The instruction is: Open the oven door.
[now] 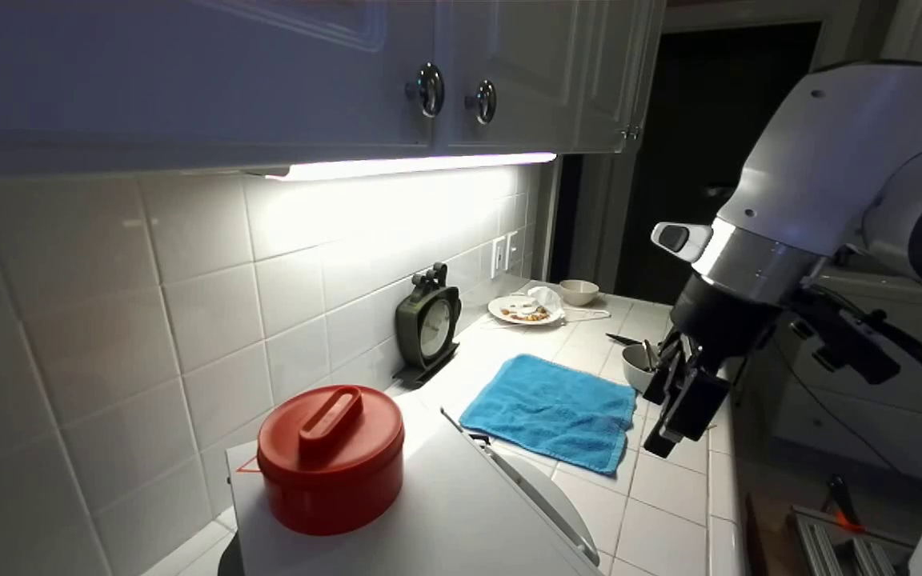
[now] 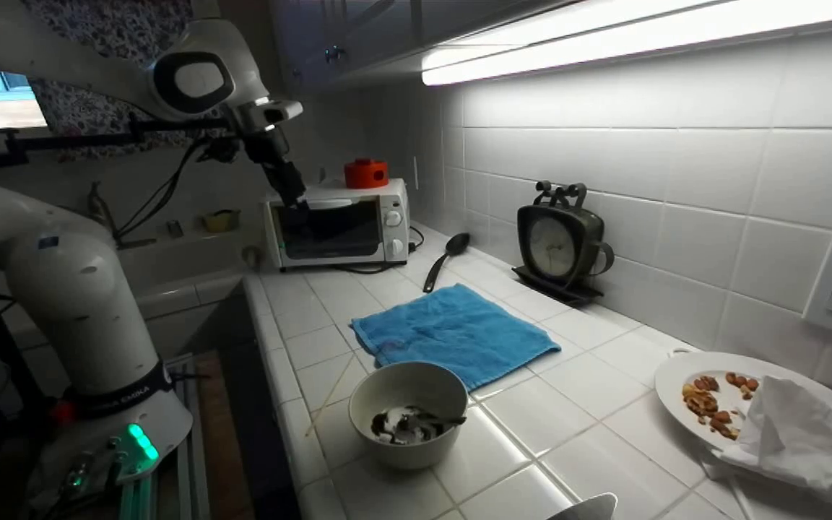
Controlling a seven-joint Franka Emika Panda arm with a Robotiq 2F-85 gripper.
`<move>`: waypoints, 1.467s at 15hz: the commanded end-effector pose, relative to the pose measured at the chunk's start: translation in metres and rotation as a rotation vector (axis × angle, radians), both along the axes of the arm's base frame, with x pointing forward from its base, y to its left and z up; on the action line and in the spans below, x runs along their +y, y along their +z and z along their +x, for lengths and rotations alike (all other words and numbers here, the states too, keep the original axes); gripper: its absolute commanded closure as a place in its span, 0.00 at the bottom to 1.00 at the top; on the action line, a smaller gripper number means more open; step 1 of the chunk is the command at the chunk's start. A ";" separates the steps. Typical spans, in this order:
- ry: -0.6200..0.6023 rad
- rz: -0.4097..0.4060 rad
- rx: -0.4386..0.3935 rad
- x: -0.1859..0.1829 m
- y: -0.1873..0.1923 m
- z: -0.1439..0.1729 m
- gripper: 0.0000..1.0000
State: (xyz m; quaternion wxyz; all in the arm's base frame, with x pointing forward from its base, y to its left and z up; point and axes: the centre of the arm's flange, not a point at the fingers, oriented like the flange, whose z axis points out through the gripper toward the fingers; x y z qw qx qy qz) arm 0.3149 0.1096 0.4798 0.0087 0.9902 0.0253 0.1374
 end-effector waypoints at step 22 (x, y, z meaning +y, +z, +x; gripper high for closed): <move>-0.460 0.228 -0.143 0.052 -0.017 0.080 0.00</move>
